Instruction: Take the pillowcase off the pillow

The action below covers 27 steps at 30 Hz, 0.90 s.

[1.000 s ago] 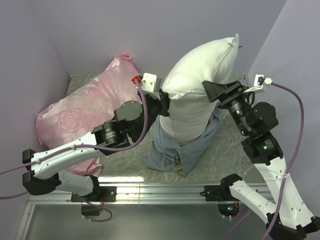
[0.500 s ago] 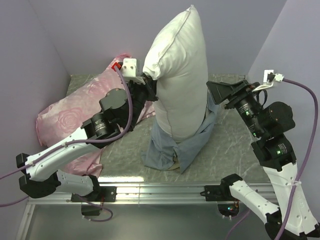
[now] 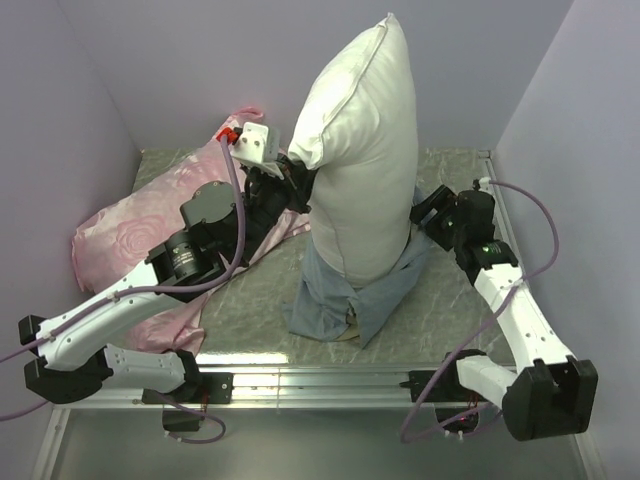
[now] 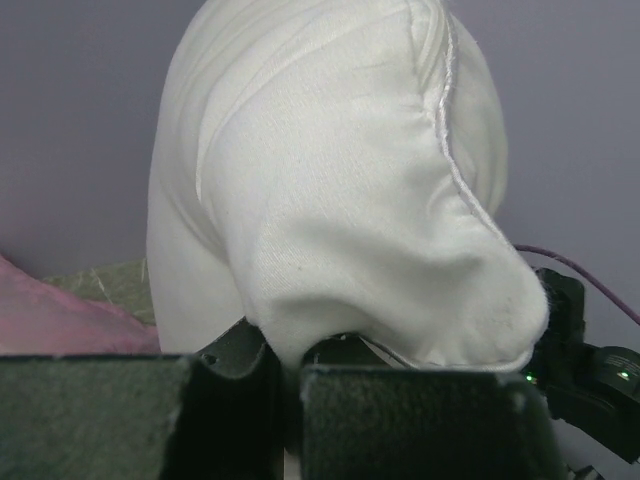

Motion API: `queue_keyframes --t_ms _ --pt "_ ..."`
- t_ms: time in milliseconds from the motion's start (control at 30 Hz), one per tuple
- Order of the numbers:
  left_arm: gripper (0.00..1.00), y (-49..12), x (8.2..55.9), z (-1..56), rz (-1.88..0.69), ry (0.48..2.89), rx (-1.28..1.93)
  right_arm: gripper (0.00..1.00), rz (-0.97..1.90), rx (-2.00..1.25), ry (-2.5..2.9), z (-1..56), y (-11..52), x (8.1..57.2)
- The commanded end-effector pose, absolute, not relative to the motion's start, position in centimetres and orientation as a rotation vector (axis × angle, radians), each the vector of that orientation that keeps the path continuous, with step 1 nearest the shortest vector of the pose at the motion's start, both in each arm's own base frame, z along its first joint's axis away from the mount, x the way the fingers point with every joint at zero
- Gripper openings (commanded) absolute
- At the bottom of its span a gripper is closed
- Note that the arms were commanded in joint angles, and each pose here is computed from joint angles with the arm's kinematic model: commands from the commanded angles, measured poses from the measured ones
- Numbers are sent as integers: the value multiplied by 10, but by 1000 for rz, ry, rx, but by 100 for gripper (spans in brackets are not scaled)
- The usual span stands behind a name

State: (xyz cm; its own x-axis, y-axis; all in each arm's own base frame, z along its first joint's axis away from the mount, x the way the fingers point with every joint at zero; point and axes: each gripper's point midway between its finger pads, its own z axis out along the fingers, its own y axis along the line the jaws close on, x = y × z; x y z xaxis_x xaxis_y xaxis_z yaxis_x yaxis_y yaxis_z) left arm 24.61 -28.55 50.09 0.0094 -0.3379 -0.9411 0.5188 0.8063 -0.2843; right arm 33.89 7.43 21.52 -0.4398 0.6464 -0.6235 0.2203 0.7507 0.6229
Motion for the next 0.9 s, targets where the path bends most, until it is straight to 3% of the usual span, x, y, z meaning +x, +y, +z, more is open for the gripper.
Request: queue_keyframes --t_ms 0,333,433,533,567,667,867 --pt "0 -289 228 519 -785 1351 218 83 666 672 1926 232 72 351" --pt "0 -309 201 512 -903 1342 406 80 842 657 1924 228 82 374" --pt "1 -316 196 514 -915 1344 466 74 827 663 1963 220 82 382" --pt "0 -317 188 521 -944 1320 506 50 767 712 1997 211 75 391" --pt "1 -315 183 524 -962 1310 516 37 742 728 2018 203 72 395" --pt "0 -307 172 534 -990 1271 541 18 690 770 2039 199 65 404" --pt "0 -277 143 568 -1053 1131 555 2 602 885 2152 154 57 422"
